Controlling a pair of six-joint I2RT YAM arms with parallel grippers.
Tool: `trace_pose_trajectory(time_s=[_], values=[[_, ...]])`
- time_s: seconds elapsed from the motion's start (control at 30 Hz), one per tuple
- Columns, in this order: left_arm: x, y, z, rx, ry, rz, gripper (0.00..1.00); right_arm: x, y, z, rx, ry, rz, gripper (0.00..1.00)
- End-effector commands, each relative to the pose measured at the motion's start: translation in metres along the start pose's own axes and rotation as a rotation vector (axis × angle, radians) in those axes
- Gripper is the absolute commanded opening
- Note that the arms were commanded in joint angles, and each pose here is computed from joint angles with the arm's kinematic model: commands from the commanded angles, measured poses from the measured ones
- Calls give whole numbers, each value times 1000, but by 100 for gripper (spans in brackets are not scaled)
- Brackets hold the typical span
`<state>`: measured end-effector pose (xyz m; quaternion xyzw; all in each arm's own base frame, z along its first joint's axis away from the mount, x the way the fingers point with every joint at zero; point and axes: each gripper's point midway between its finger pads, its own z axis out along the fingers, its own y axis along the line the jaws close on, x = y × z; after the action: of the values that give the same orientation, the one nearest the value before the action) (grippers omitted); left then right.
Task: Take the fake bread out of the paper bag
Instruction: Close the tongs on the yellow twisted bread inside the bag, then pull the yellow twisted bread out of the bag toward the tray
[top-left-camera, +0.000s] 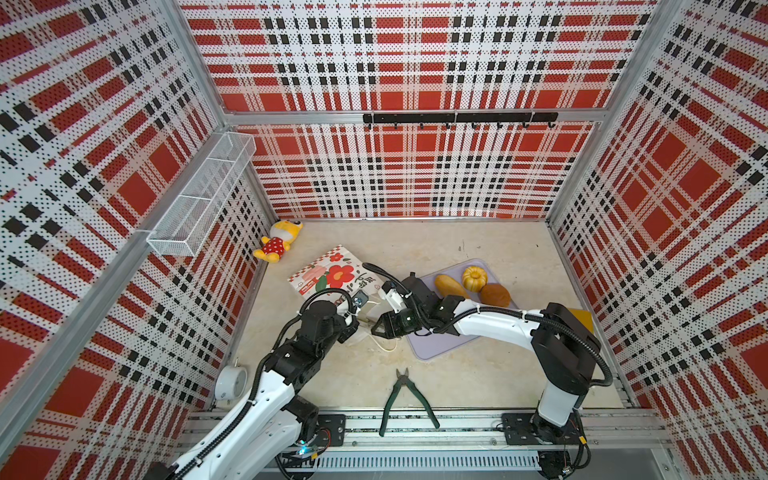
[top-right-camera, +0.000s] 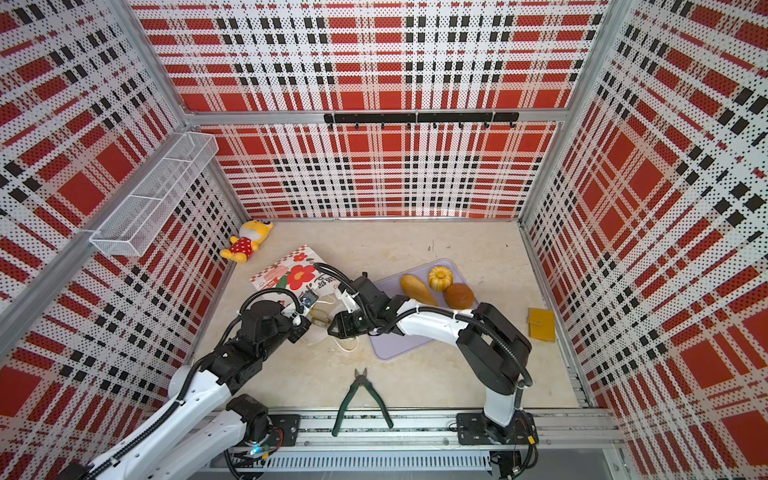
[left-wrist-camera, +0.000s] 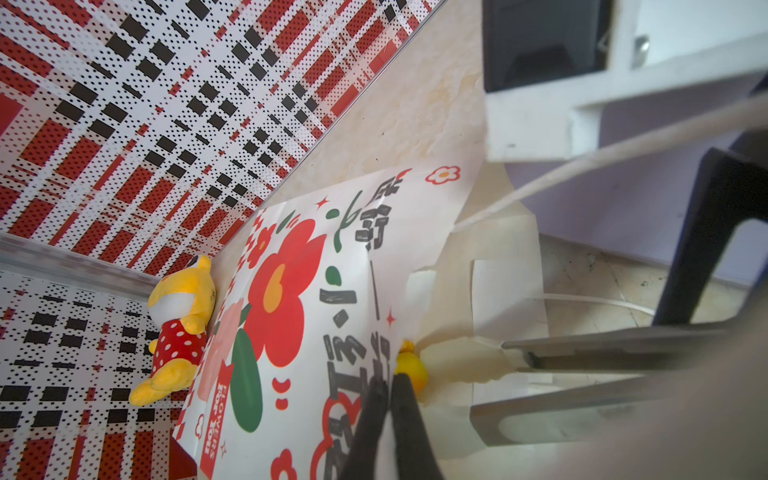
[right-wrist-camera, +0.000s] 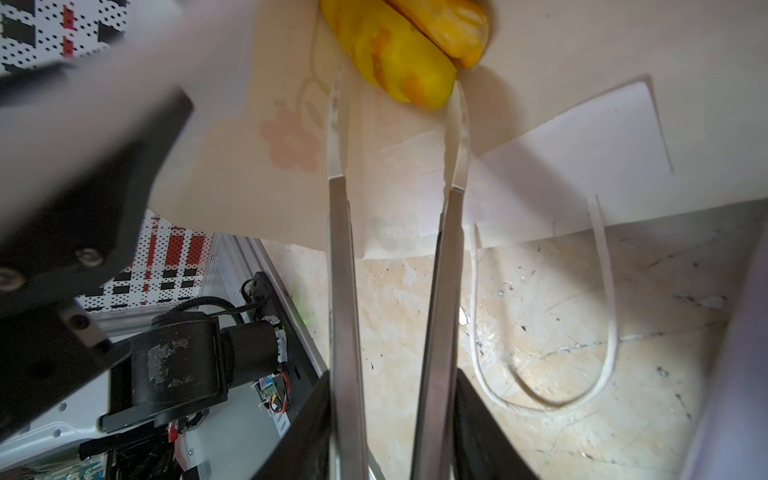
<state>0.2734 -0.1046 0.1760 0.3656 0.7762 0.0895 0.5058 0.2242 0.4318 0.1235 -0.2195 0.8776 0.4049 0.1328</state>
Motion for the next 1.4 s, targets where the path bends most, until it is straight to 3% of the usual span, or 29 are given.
trace_pose_trajectory(time_s=[0.0,0.4,0.53,0.7,0.87,0.97,1.37], values=[[-7,3,-1,1,-20,-19,0,-19,12,1,0,-38,-67,44],[-7,2,-3,0,-26,-19,0,-22,-2,12,74,-2,-34,46],[-6,1,-1,2,-27,-27,0,-26,6,19,27,4,-32,46],[-8,1,0,5,-29,-28,0,-34,24,30,-76,-3,-34,36],[-11,3,0,1,-34,-32,0,-35,35,18,-118,-31,-26,10],[-12,4,1,-1,-34,-38,0,-30,36,-3,-96,-59,-22,0],[-17,15,6,-45,-25,-77,0,-1,27,-62,-11,-94,2,0]])
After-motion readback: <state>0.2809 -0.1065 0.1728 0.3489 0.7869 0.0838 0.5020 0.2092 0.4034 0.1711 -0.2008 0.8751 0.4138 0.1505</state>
